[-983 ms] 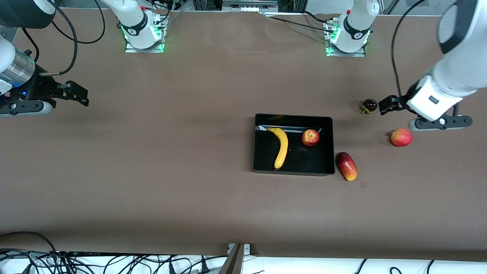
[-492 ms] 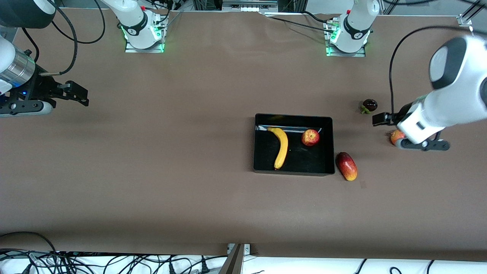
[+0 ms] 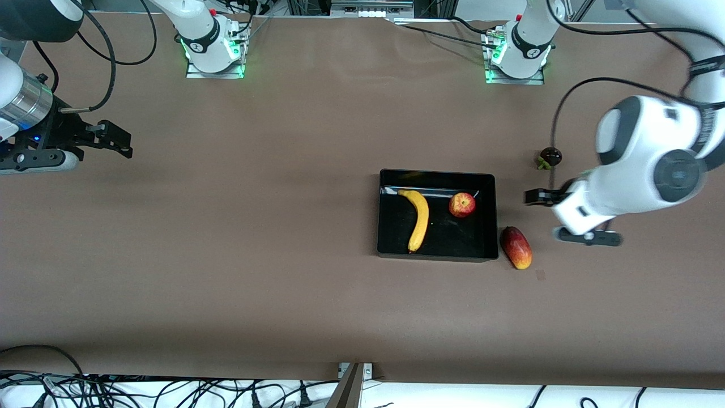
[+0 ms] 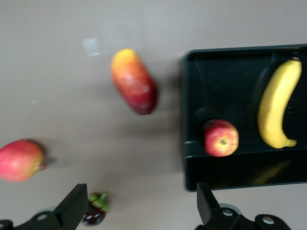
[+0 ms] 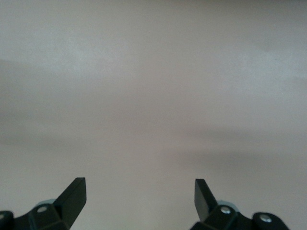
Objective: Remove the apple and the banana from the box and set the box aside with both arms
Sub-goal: 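Reach the open left gripper over the red apple inside the tray, then lower the left gripper and close it on the red apple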
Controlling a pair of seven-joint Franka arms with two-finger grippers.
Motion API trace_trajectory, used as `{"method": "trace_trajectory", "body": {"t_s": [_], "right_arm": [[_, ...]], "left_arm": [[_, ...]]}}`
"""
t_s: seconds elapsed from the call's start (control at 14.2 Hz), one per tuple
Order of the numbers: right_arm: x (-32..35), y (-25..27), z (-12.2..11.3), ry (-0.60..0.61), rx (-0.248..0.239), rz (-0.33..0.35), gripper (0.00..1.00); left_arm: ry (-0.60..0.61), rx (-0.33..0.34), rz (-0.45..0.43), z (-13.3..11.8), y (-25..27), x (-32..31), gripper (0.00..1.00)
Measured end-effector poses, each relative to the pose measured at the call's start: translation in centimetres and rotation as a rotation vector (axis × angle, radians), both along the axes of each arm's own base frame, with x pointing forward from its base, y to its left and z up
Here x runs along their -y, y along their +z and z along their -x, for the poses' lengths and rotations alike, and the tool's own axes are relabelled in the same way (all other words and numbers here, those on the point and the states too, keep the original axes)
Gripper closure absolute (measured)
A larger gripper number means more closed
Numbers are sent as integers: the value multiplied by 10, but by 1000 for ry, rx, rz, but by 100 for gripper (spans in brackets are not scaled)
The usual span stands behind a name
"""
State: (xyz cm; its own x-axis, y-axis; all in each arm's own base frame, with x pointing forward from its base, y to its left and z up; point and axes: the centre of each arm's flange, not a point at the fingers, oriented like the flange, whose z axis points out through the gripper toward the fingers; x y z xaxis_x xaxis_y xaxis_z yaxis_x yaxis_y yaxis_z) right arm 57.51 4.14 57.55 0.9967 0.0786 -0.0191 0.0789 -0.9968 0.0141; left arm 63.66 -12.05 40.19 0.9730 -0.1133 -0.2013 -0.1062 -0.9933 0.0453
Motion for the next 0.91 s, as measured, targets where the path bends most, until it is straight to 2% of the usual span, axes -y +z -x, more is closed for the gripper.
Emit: {"method": "trace_trajectory", "body": {"t_s": [0.21, 0.42, 0.63, 0.77, 0.91], "right_arm": [[1, 0, 0, -1, 1, 0, 0], [1, 0, 0, -2, 1, 0, 0], [1, 0, 0, -2, 1, 0, 0], [1, 0, 0, -2, 1, 0, 0], [1, 0, 0, -2, 1, 0, 0]], "left_arm": [[-71, -27, -4, 12, -22, 63, 0], [-49, -46, -27, 30, -61, 123, 0], [-64, 16, -65, 57, -113, 166, 0], [-108, 57, -108, 67, -141, 162, 0], [-121, 60, -124, 72, -155, 153, 0]]}}
